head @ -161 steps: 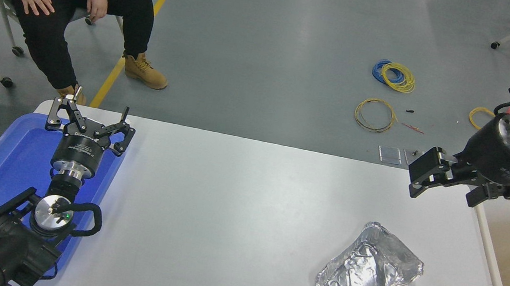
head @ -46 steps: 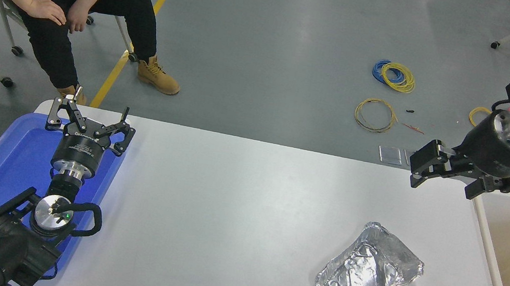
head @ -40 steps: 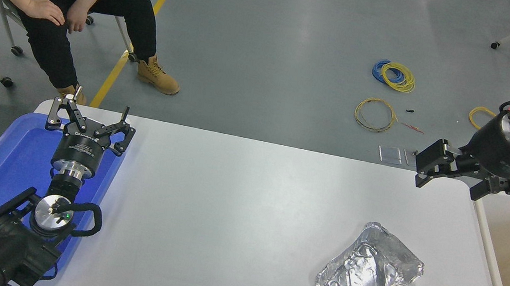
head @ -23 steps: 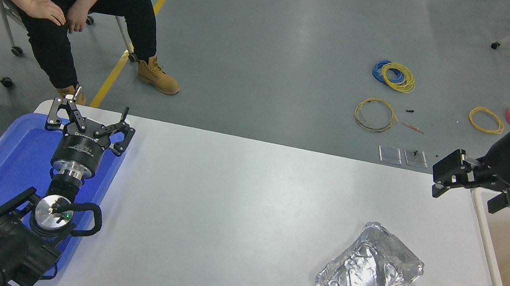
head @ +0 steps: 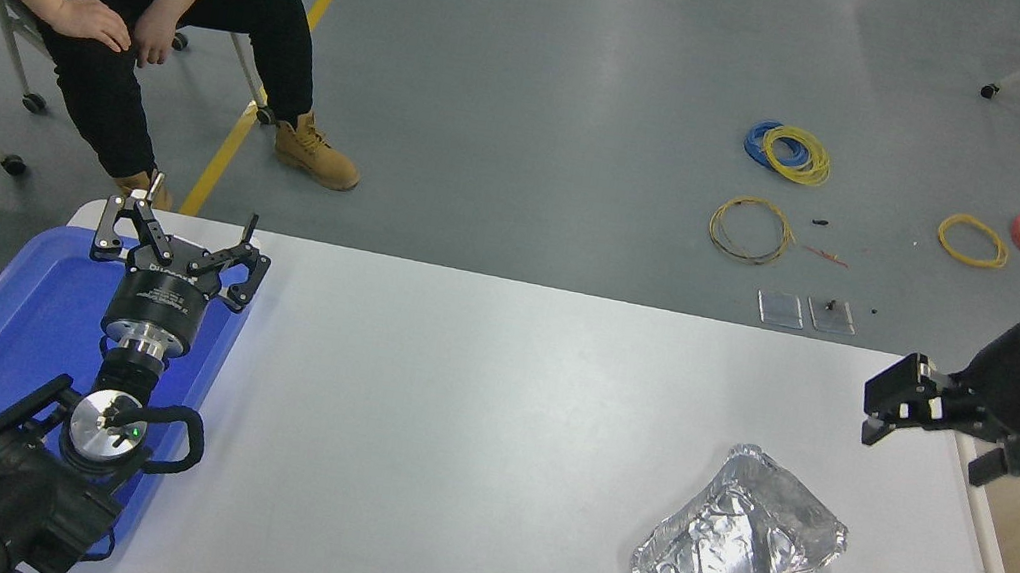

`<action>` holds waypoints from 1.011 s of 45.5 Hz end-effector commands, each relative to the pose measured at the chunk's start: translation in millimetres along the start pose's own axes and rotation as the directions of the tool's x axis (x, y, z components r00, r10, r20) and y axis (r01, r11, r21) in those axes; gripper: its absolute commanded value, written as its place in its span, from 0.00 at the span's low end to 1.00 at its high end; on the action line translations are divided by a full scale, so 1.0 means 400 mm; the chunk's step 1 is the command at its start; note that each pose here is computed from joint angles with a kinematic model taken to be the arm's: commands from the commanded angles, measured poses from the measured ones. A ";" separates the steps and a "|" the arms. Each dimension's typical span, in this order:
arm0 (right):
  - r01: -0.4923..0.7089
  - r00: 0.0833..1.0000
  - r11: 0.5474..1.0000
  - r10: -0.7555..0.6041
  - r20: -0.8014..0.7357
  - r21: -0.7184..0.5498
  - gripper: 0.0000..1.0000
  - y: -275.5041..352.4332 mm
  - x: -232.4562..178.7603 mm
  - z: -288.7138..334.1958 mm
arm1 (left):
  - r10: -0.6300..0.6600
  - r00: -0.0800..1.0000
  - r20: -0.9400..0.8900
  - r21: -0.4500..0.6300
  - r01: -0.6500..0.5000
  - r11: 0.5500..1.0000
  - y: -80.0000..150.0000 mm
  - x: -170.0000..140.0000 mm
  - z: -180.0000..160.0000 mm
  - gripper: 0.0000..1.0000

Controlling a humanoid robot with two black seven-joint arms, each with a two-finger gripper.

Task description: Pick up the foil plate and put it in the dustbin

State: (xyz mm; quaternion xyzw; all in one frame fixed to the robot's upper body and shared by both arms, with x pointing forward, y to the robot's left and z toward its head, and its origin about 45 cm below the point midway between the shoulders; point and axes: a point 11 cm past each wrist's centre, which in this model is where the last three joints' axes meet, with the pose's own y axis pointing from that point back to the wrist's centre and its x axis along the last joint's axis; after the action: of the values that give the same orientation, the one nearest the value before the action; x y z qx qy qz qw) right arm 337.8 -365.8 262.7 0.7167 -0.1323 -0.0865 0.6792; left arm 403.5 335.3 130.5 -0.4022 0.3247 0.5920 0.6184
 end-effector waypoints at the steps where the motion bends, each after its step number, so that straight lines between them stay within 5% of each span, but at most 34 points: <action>1: 0.014 0.990 0.999 -0.020 0.139 0.040 1.00 -0.071 -0.033 0.032 | -0.001 1.000 0.000 0.001 0.001 1.000 0.000 0.000 0.000 1.00; 46: -0.028 0.986 0.999 0.022 0.165 0.036 0.96 -0.366 -0.197 0.035 | -0.001 1.000 0.000 0.001 0.001 1.000 0.000 0.000 0.000 1.00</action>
State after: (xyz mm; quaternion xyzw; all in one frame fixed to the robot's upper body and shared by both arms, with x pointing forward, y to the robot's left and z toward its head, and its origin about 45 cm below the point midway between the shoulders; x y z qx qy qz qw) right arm 279.1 -350.5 132.9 0.7224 -0.1886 -0.1394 0.6505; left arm 403.5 335.2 130.6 -0.4021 0.3249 0.5916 0.6187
